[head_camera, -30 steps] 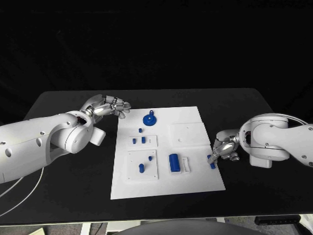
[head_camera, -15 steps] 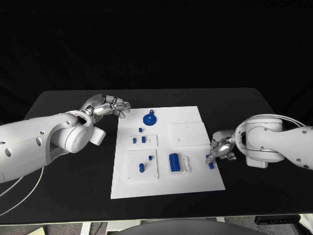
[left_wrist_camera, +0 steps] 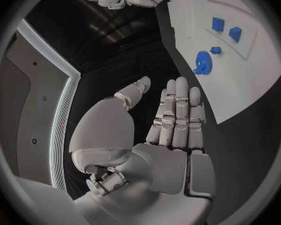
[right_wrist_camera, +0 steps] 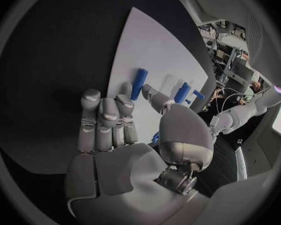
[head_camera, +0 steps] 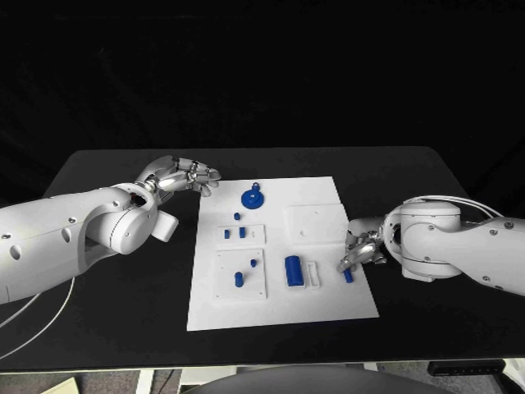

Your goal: Assemble the parts on the task board

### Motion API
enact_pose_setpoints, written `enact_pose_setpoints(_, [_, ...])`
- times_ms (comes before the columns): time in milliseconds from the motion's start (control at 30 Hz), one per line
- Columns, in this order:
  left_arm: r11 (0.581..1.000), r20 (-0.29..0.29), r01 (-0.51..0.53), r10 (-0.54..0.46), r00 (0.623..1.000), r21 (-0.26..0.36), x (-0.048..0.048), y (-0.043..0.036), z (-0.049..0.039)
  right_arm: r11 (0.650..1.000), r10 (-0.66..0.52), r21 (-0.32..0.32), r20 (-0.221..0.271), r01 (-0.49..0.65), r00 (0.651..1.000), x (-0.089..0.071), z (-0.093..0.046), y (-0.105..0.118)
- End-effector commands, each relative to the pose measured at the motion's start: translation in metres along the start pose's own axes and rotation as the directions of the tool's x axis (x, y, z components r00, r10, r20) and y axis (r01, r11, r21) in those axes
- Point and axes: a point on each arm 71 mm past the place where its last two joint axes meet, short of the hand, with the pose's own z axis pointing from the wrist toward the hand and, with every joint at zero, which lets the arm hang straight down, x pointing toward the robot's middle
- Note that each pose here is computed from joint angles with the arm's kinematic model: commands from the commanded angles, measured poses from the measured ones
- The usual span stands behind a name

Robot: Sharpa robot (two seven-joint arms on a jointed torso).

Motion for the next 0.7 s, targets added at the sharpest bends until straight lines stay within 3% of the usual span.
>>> enact_pose_setpoints(33, [1.0,-0.015,0.007,-0.007,1.0,0.005,0.0019,-0.0013,0.0001,0.998,-0.058,0.006,-0.041,0.059,0.997,0.0156,0.0045,0.0019])
enact_pose_setpoints(433, [1.0,-0.013,0.006,-0.006,1.0,0.004,0.0009,-0.001,-0.0006,0.995,-0.094,-0.018,-0.074,0.093,0.993,0.0227,0.0002,0.0096])
enact_pose_setpoints(700, [1.0,-0.015,0.006,-0.006,1.0,0.004,0.0013,-0.001,-0.0004,0.992,-0.122,-0.017,-0.062,0.121,0.991,0.025,-0.001,0.0094])
